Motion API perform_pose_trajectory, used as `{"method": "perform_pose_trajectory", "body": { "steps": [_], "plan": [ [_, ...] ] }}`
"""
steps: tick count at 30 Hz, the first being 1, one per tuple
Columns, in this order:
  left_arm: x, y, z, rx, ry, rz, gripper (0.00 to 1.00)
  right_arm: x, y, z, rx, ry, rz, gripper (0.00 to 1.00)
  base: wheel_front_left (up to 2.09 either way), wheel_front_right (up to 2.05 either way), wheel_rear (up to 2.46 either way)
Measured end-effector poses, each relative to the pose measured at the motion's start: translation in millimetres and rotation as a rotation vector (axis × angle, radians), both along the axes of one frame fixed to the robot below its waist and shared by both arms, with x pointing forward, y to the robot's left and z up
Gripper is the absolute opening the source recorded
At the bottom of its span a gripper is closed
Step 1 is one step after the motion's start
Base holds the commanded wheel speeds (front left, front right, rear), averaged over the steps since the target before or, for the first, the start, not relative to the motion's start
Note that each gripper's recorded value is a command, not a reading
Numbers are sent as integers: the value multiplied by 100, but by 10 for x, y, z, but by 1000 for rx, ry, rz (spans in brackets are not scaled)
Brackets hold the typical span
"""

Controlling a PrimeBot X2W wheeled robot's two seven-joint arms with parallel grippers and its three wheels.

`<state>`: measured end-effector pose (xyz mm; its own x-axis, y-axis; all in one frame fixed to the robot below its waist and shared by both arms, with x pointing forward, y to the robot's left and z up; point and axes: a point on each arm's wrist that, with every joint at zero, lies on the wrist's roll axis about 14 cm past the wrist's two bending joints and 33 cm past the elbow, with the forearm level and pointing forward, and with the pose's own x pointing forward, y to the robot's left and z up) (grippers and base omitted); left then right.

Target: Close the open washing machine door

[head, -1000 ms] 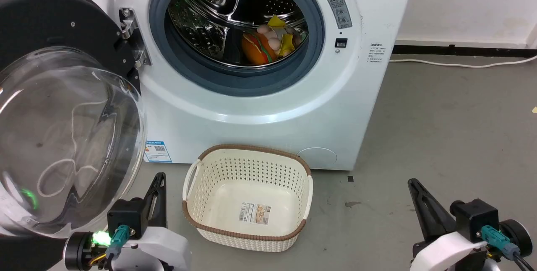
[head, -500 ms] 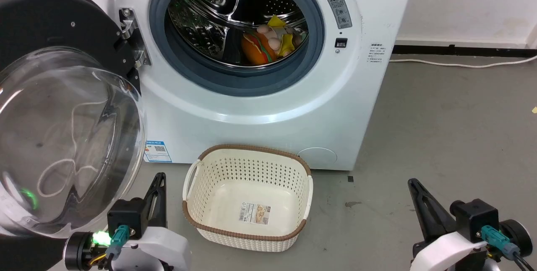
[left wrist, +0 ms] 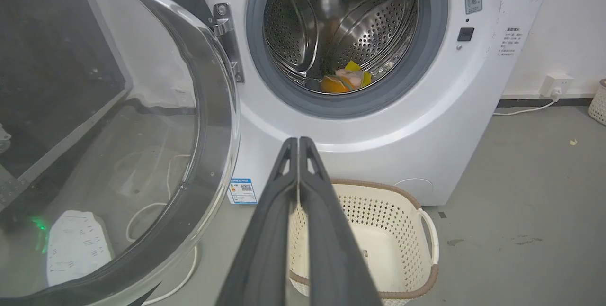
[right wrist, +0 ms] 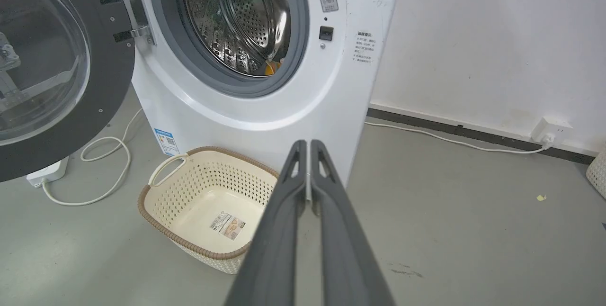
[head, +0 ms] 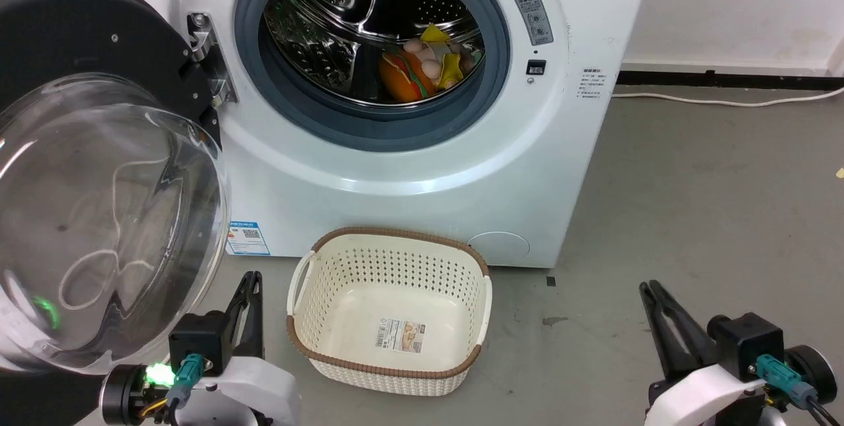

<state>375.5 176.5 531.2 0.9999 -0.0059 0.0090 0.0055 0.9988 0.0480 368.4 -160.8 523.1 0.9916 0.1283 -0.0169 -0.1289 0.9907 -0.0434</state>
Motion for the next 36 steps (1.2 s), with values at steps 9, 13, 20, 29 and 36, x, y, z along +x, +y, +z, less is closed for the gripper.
{"method": "perform_pose_trajectory", "body": {
  "steps": [9,13,20,29,36],
  "plan": [
    [-1,-13,0,0,-1,-4,100,2,-7,4,5,-3,-2,100,0,0,0],
    [-8,-19,15,0,-11,-6,100,7,-2,18,13,-11,0,100,0,0,0],
    [-37,4,45,0,-29,1,100,23,45,47,24,-28,14,100,0,0,0],
    [-123,108,93,0,-54,27,100,67,207,83,37,-48,63,100,0,0,0],
    [-227,262,140,4,-77,73,100,103,405,94,51,-56,121,100,0,0,0]
  ]
}}
